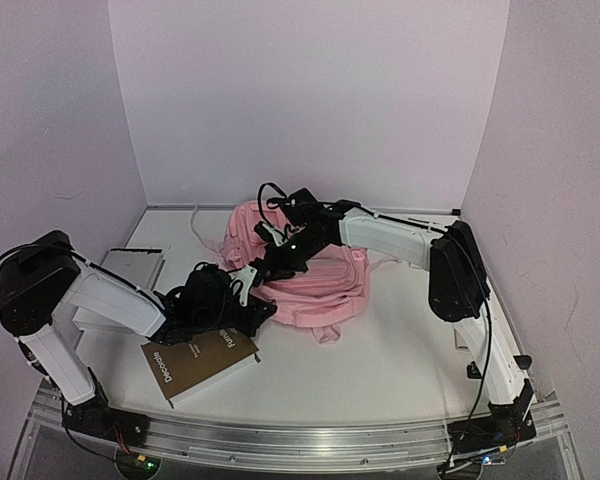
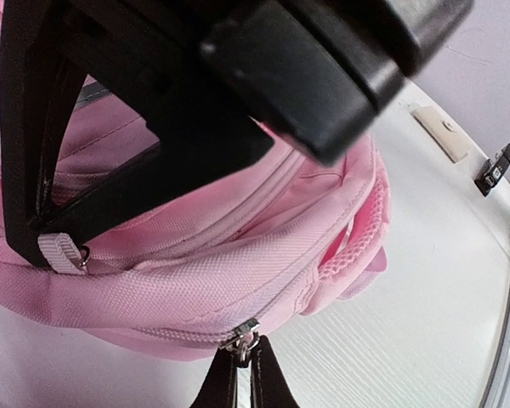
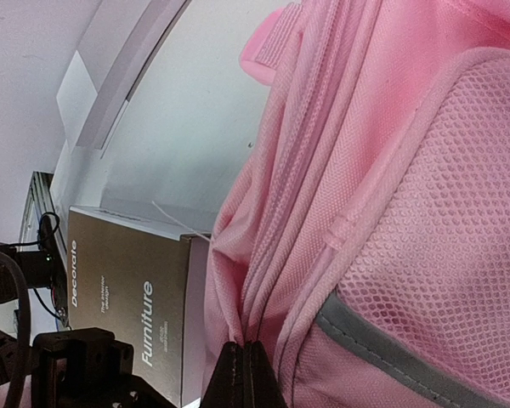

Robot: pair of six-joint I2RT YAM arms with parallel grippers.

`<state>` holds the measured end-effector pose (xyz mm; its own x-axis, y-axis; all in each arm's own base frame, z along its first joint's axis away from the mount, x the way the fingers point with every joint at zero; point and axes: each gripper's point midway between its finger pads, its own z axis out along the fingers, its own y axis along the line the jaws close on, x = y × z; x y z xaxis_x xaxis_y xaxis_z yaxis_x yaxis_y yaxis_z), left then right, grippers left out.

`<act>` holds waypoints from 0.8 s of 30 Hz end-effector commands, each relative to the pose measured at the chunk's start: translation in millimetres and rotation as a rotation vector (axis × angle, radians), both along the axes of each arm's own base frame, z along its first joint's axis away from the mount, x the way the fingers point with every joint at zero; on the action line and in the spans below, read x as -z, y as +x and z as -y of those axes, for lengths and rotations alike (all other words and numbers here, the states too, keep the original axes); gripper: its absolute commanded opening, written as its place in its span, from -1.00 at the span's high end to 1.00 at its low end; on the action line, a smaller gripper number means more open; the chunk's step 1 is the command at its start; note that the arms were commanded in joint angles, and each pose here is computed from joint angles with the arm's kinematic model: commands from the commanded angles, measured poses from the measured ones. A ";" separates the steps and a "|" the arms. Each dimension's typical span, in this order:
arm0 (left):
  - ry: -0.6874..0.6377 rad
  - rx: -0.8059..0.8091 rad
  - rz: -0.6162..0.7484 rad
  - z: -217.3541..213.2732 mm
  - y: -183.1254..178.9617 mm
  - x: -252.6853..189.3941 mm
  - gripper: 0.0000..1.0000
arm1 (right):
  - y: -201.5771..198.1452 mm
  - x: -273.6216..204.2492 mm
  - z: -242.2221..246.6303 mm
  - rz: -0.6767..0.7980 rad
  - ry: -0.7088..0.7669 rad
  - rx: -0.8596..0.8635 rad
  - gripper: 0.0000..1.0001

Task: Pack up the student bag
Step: Unzip the student bag at the center of the board.

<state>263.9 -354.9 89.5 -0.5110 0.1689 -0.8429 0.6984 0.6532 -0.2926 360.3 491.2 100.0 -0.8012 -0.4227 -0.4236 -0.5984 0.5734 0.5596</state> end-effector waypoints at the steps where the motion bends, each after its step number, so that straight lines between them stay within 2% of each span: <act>1: -0.159 0.197 0.174 39.1 -24.1 -68.8 0.99 | 44.4 -37.0 7.5 0.148 0.058 0.102 1.00; 6: -0.057 0.285 0.209 62.9 -34.2 -61.5 1.00 | 54.3 -39.6 1.0 0.162 0.073 0.124 1.00; 13: 0.020 0.362 0.275 98.3 -44.8 -55.7 0.99 | 61.3 -33.8 -7.3 0.137 0.098 0.153 1.00; 16: 0.092 0.376 0.290 111.1 -48.4 -40.0 0.96 | 63.2 -33.1 -9.7 0.131 0.108 0.160 1.00; 19: 0.171 0.355 0.316 117.6 -45.8 -28.0 0.83 | 64.4 -35.9 -10.8 0.133 0.117 0.162 1.00; 22: 0.177 0.322 0.298 111.6 -46.2 -27.7 0.49 | 62.4 -42.5 -9.9 0.120 0.137 0.150 1.00; 24: 0.155 0.296 0.294 103.0 -47.6 -35.7 0.20 | 59.9 -51.9 -7.9 0.115 0.155 0.138 0.98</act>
